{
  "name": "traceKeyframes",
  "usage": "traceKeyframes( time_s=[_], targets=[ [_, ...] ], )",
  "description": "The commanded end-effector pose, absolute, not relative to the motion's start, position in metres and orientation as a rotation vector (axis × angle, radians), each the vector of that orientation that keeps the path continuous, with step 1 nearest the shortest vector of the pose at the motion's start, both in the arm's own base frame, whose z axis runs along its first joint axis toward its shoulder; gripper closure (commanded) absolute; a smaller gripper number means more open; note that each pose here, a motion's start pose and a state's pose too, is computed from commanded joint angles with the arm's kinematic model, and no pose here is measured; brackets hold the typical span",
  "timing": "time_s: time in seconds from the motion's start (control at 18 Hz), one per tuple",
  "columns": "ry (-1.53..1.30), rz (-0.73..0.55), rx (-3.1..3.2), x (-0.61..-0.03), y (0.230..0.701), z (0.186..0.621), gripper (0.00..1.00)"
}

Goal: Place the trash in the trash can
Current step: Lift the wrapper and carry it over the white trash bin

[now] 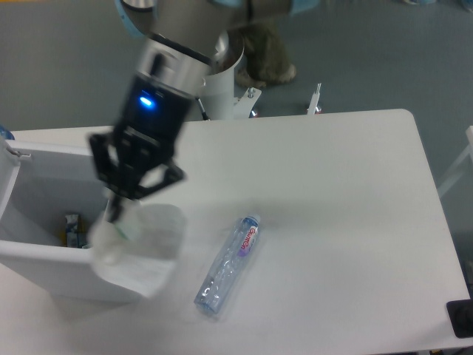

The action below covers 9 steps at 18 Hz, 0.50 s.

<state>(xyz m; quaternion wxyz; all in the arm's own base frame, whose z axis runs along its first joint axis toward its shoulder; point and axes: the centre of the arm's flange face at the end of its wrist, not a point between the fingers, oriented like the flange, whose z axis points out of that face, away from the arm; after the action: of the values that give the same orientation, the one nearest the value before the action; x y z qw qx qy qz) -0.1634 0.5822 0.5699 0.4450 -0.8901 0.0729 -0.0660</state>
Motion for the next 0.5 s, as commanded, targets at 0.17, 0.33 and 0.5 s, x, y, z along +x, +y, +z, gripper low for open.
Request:
traceKeyframes(
  time_s=[0.17, 0.33, 0.5],
  targets=[
    [0.231, -0.205, -2.225, -0.125, 0.586, 0.559, 1.00],
    [0.253, -0.215, -2.233, -0.116, 0.584, 0.550, 0.01],
    [0.236, -0.237, -2.252, -0.112, 0.581, 0.539, 0.00]
  ],
)
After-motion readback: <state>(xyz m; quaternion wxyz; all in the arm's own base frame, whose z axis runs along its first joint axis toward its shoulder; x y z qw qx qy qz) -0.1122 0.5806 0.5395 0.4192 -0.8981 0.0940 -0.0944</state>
